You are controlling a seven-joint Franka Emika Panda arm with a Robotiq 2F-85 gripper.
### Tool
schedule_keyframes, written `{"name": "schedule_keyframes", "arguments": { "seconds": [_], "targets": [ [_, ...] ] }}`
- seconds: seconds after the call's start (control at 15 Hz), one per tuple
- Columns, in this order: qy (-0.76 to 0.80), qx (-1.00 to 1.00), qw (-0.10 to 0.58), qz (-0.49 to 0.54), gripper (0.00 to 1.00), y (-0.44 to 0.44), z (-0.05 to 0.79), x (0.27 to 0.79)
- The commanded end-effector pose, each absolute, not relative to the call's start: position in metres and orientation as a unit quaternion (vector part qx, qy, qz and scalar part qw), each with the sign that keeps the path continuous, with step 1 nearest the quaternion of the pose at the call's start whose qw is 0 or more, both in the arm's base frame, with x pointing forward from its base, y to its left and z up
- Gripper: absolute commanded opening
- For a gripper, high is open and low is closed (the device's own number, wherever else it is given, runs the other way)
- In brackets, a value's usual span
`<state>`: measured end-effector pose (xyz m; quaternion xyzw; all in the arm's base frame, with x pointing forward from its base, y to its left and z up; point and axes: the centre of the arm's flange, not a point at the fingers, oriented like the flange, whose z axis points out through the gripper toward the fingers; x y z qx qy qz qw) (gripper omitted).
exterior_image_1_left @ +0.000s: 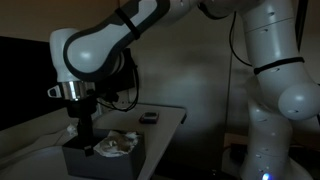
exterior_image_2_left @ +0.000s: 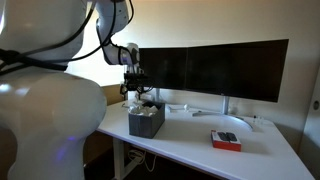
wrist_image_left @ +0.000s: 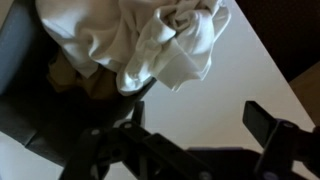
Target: Put the shirts inside the basket
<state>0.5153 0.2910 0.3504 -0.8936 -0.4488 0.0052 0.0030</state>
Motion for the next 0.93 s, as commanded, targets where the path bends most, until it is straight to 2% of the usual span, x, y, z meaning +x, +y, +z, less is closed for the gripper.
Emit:
{"name": "schedule_keyframes", "arguments": {
  "seconds": [0.0,0.2,0.27,0.33,0.87],
  "targets": [
    [-0.448,-0.893,0.024,0.03,1.0,0.278,0.343,0.503],
    [-0.44,-0.897,0.033,0.044,1.0,0.274,0.335,0.499],
    [-0.437,-0.898,0.032,0.048,0.75,0.273,0.333,0.499],
    [-0.436,-0.898,0.029,0.051,0.73,0.271,0.332,0.498],
    [-0.427,-0.901,0.023,0.069,0.2,0.26,0.328,0.499]
  ]
}}
